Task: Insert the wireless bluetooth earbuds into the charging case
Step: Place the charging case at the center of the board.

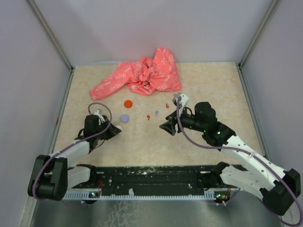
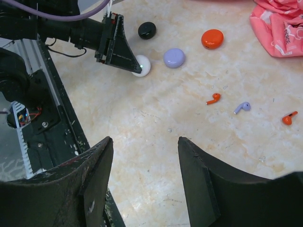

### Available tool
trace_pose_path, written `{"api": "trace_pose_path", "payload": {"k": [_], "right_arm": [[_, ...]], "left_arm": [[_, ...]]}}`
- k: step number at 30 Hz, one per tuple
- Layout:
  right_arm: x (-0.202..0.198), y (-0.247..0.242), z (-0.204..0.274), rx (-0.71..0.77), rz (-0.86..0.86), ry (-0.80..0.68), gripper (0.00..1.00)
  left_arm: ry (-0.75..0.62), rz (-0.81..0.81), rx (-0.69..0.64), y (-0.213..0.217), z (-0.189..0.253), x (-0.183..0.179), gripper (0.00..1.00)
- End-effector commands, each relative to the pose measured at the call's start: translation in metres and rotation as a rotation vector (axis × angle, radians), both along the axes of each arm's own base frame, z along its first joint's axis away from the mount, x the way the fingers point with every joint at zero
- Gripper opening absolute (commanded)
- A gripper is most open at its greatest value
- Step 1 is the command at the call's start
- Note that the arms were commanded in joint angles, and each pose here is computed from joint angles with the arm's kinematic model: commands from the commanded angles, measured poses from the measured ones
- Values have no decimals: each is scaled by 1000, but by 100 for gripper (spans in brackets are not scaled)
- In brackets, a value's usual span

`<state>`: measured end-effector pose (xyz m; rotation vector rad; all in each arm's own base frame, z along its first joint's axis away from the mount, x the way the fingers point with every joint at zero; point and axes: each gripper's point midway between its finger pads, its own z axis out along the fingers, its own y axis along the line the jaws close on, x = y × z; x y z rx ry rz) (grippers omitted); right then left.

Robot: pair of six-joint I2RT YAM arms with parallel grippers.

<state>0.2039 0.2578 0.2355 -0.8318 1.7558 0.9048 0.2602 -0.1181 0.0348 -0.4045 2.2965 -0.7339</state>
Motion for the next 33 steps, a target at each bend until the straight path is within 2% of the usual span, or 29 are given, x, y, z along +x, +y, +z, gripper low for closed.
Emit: {"api": "trace_pose_path", "payload": {"k": [1,4,7,11,15,21,33], "right_arm": [[-1,1,20,50,13,-76,57],[-3,0,21,54,17,-80,57],[-3,0,20,52,16,-78,57],[-3,0,20,53,17,-78,57],[-3,0,20,53,20,-77,57],[-3,1,18,52,22,-75,57],[-3,0,13,39,18,-64,57]], "left_arm": [[-2,67,45,22,1,21,31],[19,111,72,35,1,29,42],[37,131,118,45,4,35,62],[76,126,186,54,10,36,74],[57,95,256,62,26,35,77],[-74,-84,302,46,58,44,84],[-161,-415,505,-2,51,78,79]]}}
